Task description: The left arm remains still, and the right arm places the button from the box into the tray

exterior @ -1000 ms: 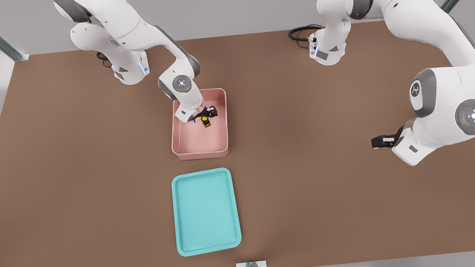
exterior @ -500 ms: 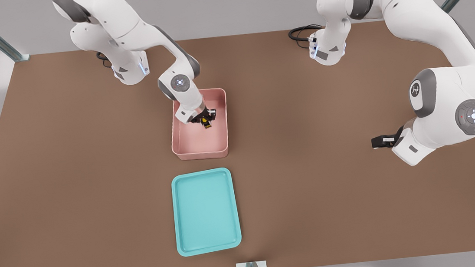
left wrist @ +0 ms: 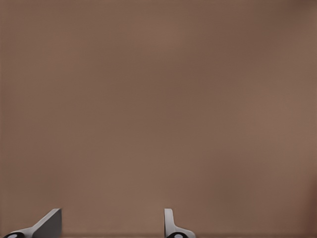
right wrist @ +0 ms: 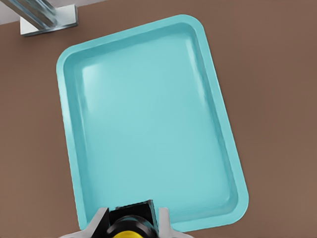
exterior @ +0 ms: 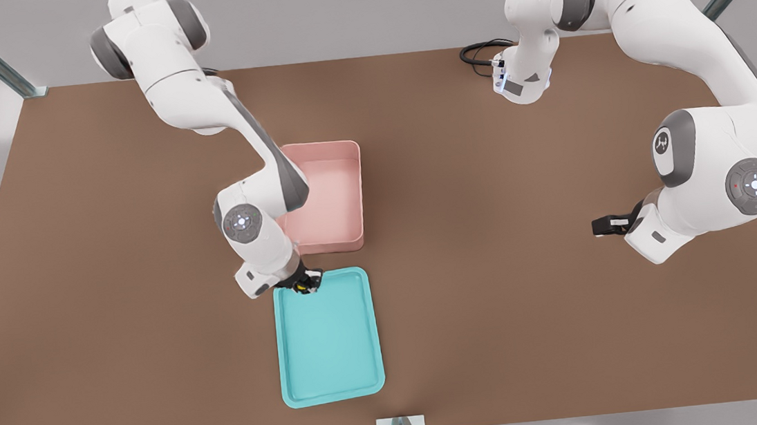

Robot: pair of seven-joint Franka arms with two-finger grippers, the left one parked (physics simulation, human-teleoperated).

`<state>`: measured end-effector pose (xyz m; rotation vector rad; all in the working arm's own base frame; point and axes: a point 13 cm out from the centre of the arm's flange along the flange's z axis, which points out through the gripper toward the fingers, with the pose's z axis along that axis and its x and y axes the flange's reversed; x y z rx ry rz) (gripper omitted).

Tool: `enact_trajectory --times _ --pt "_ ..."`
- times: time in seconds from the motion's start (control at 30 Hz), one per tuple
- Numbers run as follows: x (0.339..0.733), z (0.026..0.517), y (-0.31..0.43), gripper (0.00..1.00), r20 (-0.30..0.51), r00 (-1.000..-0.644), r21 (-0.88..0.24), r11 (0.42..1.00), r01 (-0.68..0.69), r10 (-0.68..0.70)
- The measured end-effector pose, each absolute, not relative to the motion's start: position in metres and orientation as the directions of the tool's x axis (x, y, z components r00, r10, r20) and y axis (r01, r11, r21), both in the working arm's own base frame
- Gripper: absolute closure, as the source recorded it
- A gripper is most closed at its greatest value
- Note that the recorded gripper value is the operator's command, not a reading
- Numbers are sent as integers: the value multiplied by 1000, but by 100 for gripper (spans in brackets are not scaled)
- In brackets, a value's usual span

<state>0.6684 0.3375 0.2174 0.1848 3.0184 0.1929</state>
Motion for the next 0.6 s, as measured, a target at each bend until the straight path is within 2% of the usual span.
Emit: enact_trajectory --times 0.23,0.27,0.3,0.4,0.43,0.47,0.53,0.6 --pt "700 140 329 52 -60 -998 103 994 21 27" --pt "702 135 332 36 -58 -998 109 994 9 15" --pt "702 132 334 0 -58 -998 113 994 -3 3" --pt "703 135 337 0 -66 -997 122 992 -38 -30" --pt "707 152 336 0 -80 -996 125 991 -49 -39" --pt "718 211 332 0 -120 -992 138 989 -60 -44" --pt "728 356 246 0 -177 -984 136 991 -15 9" --pt "693 438 147 0 -143 -987 111 992 57 73"
